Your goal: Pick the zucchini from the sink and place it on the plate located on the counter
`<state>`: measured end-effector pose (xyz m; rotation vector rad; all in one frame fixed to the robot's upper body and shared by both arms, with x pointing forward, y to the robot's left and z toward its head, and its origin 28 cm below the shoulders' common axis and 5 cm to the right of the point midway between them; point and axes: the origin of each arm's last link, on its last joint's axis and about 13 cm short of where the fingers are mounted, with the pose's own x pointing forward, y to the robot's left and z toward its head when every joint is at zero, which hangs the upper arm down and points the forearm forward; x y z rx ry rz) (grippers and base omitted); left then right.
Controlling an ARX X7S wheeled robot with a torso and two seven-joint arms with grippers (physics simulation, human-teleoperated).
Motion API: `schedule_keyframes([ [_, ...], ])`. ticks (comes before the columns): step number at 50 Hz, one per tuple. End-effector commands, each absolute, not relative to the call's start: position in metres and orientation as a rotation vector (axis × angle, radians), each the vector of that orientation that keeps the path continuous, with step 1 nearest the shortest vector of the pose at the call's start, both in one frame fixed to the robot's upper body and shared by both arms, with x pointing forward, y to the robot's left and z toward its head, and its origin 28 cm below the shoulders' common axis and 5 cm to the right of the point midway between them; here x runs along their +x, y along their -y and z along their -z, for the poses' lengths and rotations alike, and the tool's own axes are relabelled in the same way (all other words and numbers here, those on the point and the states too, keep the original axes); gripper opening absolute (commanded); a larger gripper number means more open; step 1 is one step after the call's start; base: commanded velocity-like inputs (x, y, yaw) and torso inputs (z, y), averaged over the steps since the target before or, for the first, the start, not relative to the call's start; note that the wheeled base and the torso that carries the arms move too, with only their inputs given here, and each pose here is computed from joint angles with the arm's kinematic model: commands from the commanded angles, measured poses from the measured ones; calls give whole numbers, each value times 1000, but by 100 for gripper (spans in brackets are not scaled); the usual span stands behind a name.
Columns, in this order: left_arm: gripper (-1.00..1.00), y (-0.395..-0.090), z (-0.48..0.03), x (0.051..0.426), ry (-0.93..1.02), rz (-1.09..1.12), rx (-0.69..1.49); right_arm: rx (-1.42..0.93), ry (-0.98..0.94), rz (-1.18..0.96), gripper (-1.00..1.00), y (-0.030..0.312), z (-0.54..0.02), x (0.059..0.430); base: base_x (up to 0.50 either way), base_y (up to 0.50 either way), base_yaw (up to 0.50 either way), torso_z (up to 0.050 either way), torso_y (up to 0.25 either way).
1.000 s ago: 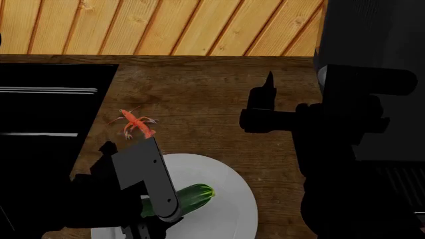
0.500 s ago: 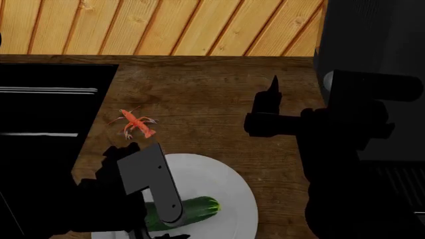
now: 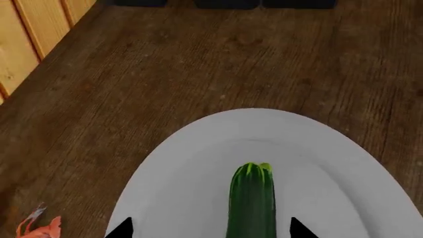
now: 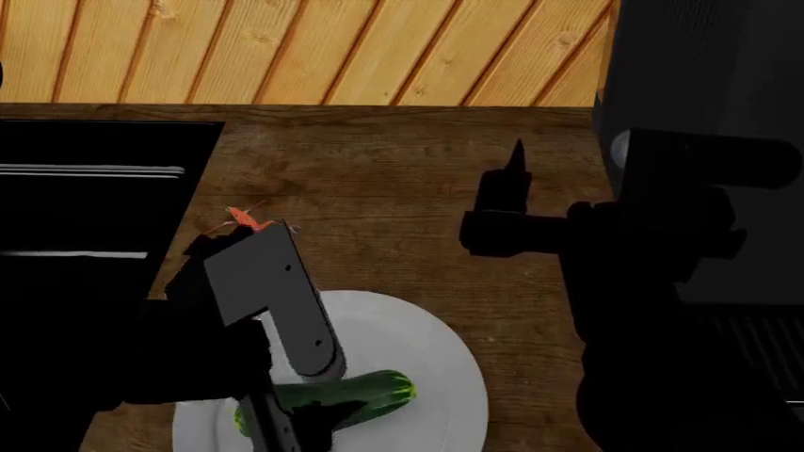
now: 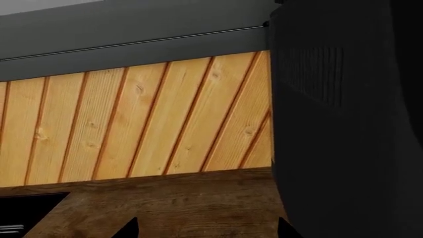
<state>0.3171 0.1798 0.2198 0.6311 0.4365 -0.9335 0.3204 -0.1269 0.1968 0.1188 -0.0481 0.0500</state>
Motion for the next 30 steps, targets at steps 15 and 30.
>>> schedule_keyframes([
  [15, 100, -206, -272, 316, -181, 767, 374, 122, 58, -52, 100, 128, -199, 317, 0, 0, 0, 0, 0],
  [30, 100, -246, -285, 286, -30, 554, 87, 66, 80, -81, 100, 133, -220, 295, 0, 0, 0, 0, 0],
])
